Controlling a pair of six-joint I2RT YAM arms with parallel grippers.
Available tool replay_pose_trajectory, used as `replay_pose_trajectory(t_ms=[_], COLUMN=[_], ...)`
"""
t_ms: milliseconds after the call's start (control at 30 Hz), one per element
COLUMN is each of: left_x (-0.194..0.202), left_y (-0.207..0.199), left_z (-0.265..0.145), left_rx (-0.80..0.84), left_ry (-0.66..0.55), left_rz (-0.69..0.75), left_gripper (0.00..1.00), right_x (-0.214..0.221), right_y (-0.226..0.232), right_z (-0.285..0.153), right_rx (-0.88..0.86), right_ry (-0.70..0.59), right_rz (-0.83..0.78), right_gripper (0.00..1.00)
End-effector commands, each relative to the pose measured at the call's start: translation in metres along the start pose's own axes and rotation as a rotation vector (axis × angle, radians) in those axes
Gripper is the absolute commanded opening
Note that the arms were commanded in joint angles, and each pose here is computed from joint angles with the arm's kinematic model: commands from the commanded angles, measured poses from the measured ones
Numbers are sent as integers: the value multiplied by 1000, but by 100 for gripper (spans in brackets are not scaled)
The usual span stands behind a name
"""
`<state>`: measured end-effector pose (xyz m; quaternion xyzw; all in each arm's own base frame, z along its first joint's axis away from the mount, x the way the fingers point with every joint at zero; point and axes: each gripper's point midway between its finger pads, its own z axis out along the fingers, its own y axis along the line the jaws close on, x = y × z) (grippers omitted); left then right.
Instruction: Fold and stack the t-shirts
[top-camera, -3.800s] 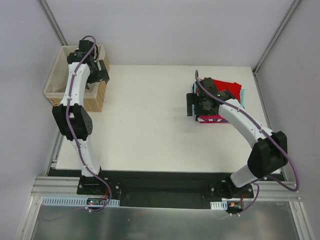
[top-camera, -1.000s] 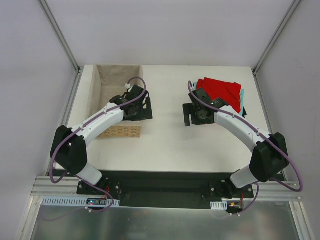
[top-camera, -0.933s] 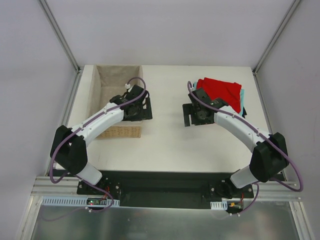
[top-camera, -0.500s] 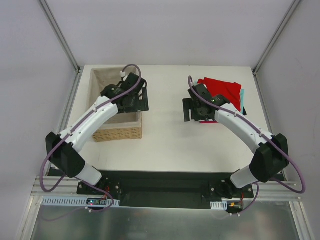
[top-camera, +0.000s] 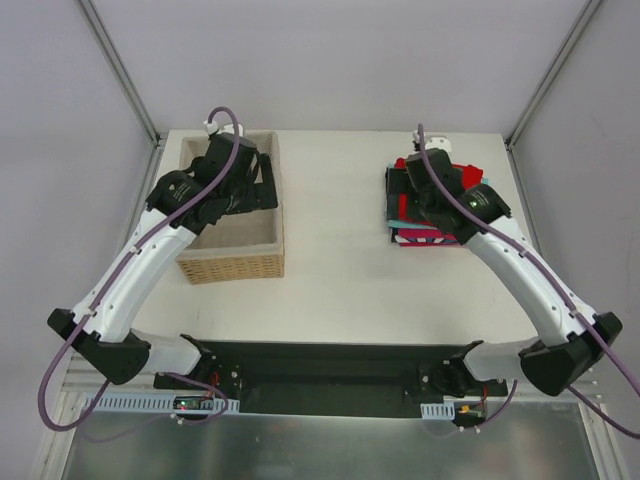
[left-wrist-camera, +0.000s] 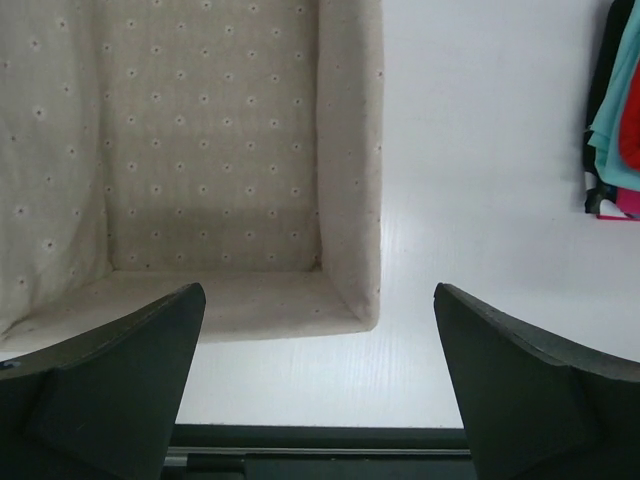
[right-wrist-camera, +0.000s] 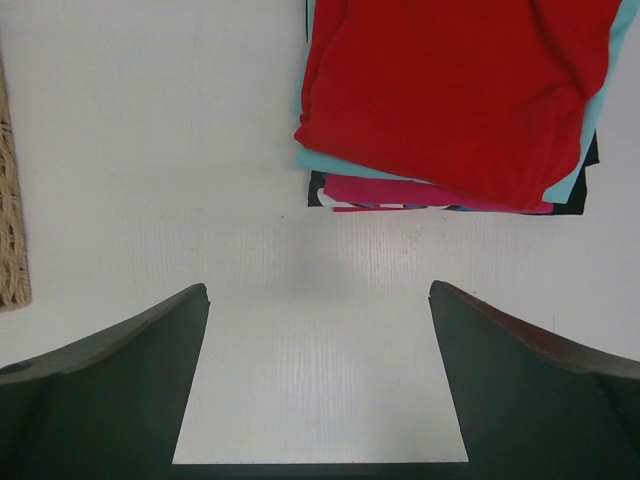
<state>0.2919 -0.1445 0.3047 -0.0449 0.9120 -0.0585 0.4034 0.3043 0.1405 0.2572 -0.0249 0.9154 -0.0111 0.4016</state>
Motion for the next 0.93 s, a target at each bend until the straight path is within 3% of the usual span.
replay_pose_trajectory(t_ms=[0,300,900], left_x=[12,28,29], left_y=[30,52,60], left_z=[-19,-31,-29], left_rx=[-50,-52,-84], left_ry=[-55,-119,-138], left_rz=[3,-19,-7], left_gripper=[99,99,99], right_x=[-10,4,-3], right_y=[-21,-28,-29], right_z=[-31,-37,-49], right_rx=[18,-10,-60], right_ry=[-99,-144,-223], right_rz=[26,55,79], right_gripper=[96,97,97])
